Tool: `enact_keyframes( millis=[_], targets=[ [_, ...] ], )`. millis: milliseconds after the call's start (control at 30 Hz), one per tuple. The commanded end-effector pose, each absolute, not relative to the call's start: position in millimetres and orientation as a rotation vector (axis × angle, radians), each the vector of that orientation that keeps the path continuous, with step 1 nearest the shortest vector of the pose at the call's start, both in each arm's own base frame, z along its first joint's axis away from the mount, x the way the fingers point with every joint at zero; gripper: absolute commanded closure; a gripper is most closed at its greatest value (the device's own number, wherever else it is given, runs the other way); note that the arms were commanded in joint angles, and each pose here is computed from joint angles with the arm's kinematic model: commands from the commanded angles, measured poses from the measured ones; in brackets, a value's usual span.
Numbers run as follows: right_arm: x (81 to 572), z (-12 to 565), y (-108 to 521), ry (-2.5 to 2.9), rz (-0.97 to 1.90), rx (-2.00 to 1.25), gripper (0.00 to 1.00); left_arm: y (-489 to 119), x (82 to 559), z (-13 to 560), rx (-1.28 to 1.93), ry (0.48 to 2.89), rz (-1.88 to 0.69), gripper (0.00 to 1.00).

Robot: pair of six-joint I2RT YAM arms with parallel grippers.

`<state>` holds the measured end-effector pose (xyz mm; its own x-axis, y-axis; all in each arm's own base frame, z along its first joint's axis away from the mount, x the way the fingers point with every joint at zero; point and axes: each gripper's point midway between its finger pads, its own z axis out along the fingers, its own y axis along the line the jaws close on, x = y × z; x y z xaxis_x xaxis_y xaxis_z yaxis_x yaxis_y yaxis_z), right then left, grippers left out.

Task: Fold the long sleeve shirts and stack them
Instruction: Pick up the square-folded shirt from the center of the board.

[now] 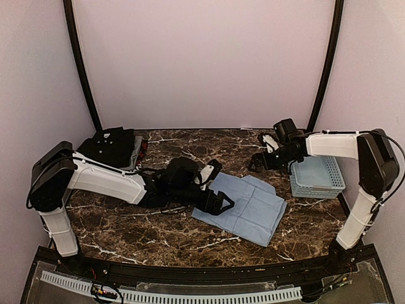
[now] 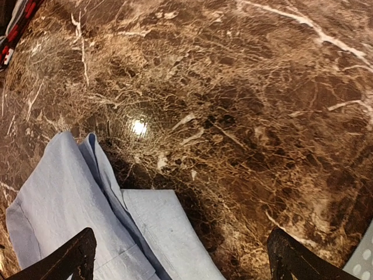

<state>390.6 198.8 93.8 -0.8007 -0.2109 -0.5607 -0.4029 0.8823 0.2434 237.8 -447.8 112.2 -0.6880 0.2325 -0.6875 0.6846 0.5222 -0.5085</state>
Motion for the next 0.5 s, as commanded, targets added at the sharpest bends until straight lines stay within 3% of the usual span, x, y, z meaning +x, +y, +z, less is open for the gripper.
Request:
enact_keyframes(
  millis=[0, 467],
  targets=[
    [389.0, 79.4, 205.4, 2.554, 0.613, -0.553, 0.01, -455.3, 221.6, 104.4, 0.825, 2.183, -0.944, 0.06],
    [362.7, 40.6, 217.6, 2.648, 0.965, -0.619, 0.01, -467.8, 204.4, 71.4, 0.924, 2.197, -0.795, 0.06]
  ],
)
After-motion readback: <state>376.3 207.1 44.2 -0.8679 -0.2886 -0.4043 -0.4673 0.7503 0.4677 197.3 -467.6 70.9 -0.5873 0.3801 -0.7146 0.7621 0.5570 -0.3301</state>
